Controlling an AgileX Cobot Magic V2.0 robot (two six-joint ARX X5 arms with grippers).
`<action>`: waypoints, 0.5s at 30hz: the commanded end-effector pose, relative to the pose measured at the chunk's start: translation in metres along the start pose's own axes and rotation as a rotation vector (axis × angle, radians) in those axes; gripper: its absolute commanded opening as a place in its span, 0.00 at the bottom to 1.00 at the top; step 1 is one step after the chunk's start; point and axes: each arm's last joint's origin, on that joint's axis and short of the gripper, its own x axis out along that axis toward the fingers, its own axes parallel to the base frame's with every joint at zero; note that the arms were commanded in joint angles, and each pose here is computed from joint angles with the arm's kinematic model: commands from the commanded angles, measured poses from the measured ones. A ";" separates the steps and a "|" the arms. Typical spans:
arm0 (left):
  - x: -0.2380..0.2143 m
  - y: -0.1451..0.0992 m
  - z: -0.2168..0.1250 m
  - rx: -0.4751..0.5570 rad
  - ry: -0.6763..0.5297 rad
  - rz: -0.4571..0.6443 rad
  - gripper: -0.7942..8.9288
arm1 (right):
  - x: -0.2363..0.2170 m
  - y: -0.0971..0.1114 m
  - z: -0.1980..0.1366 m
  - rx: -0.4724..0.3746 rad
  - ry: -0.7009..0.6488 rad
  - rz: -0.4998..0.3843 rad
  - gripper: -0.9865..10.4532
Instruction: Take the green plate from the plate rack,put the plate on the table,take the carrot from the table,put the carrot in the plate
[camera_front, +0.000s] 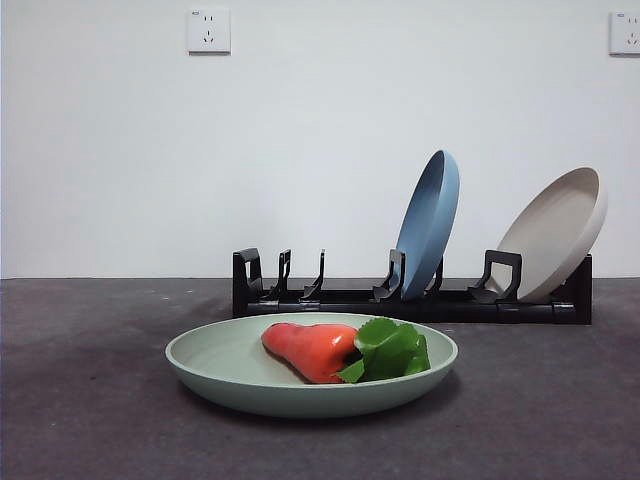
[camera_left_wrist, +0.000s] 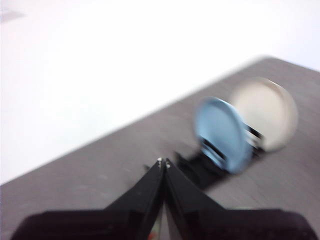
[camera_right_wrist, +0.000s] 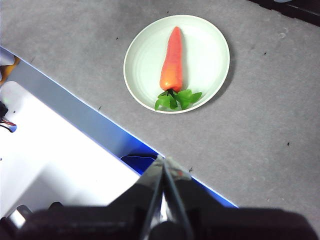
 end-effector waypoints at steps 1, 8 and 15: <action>-0.001 0.020 0.002 -0.013 -0.045 0.087 0.08 | -0.001 0.000 0.000 -0.010 -0.008 0.000 0.09; -0.002 0.048 -0.018 -0.006 -0.251 0.148 0.08 | -0.001 0.000 0.000 -0.010 -0.008 0.001 0.09; 0.009 0.054 -0.089 0.009 -0.370 0.332 0.08 | -0.001 0.000 0.000 -0.010 -0.008 0.001 0.09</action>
